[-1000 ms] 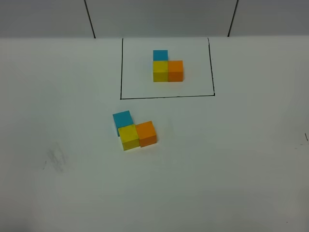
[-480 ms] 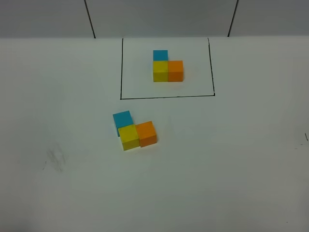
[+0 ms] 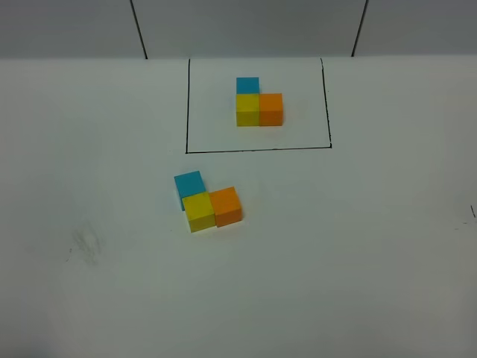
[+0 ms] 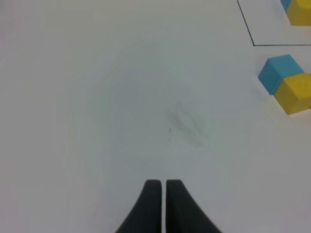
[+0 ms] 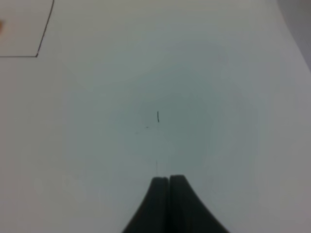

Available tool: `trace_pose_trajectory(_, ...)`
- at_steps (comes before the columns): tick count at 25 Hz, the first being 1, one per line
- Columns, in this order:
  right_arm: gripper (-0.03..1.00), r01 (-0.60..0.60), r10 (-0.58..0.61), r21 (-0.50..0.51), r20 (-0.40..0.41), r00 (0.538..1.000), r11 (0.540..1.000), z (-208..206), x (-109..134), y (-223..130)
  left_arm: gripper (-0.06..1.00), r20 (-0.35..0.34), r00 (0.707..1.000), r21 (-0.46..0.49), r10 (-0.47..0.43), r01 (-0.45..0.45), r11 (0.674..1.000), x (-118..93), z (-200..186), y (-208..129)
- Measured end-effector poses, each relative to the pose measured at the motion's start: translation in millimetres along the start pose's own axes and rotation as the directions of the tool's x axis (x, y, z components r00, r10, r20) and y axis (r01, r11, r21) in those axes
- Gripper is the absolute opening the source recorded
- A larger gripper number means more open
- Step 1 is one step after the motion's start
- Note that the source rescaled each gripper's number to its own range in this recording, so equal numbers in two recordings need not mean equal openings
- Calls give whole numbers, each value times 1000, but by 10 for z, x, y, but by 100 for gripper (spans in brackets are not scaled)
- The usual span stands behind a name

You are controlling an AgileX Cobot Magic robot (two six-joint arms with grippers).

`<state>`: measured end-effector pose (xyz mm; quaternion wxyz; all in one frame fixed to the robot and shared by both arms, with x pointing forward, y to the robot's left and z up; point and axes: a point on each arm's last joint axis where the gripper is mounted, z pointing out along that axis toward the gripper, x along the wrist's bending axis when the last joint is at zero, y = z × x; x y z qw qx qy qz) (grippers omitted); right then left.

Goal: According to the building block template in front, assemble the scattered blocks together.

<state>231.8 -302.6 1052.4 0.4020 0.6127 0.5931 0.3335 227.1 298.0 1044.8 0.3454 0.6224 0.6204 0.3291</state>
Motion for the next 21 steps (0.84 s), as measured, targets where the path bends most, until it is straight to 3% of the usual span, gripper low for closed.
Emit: trace_pose_trajectory(21, 0, 0, 0, 0, 0, 1000, 1000, 0, 0, 0, 0, 0, 1000, 0, 0, 0, 1000, 0, 0, 0)
